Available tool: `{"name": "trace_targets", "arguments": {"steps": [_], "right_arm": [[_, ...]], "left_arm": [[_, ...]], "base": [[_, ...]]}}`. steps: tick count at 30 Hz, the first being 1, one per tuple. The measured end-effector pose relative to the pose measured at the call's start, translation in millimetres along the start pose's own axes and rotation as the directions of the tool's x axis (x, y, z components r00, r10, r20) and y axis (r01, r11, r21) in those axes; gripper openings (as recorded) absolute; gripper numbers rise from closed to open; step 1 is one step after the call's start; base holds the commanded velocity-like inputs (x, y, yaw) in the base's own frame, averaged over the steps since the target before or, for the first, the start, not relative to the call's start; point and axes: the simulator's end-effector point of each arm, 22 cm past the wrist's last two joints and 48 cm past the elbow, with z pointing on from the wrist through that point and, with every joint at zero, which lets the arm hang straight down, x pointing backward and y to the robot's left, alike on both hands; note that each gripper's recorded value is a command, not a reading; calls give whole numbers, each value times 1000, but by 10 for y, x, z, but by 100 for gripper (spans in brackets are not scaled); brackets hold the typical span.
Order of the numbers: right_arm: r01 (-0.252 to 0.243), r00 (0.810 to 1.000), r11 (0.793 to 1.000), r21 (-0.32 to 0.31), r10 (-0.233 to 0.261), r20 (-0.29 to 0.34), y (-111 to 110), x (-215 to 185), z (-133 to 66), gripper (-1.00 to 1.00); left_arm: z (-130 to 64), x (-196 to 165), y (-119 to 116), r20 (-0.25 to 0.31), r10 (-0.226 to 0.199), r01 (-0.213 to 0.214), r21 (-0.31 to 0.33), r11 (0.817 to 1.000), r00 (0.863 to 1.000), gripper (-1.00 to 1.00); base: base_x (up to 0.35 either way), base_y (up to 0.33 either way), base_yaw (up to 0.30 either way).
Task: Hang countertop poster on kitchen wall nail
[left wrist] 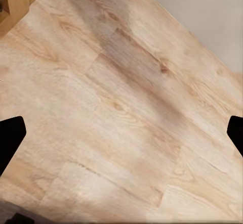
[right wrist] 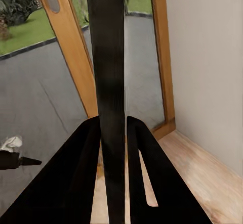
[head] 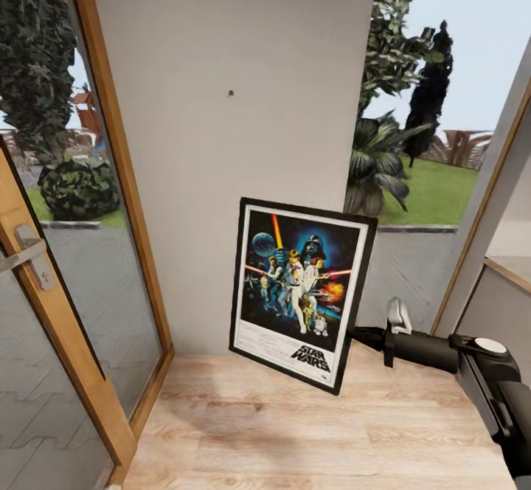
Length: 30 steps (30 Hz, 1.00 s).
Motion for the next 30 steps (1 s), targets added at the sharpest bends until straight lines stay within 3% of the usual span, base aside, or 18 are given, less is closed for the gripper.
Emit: {"name": "trace_targets", "arguments": {"steps": [4,7,10,15,16,17,21,22,26,30], "right_arm": [[4,998,999,-44,-1,64,68,-597,249,-100],[-4,998,997,-78,9,60,147,-845,388,-100],[18,999,993,-118,-11,52,267,-1446,569,-100],[31,998,991,-128,-23,63,380,-2288,554,-100],[90,995,983,-162,-94,-16,608,-2496,763,-100],[146,989,974,-174,-149,-1,756,-2821,747,-100],[164,986,971,-172,-168,-13,746,-3106,817,-100],[171,983,968,-182,-180,-35,779,-3293,932,-100],[191,974,963,-189,-210,-86,854,-3374,1055,-100],[184,973,966,-181,-205,-105,816,-3428,1086,-100]], "left_arm": [[-7,36,3,-10,13,-13,2,1000,1000,100],[-9,57,-4,-18,30,-30,6,1000,999,100],[-9,81,-14,-29,51,-51,11,999,998,100],[-10,88,-16,-31,56,-56,13,998,998,100],[-6,86,-15,-32,58,-58,13,998,998,100],[-14,79,-15,-29,58,-58,14,998,998,100],[-9,83,-18,-31,59,-58,14,998,998,100],[-6,80,-13,-31,59,-59,13,998,998,100],[-11,76,-11,-30,59,-59,13,998,998,100],[-10,76,-10,-30,59,-59,12,998,998,100]], "base": [[0,0,0],[0,0,0],[0,0,0],[0,0,0],[0,0,0],[0,0,0],[0,0,0],[0,0,0],[0,0,0],[0,0,0]]}}
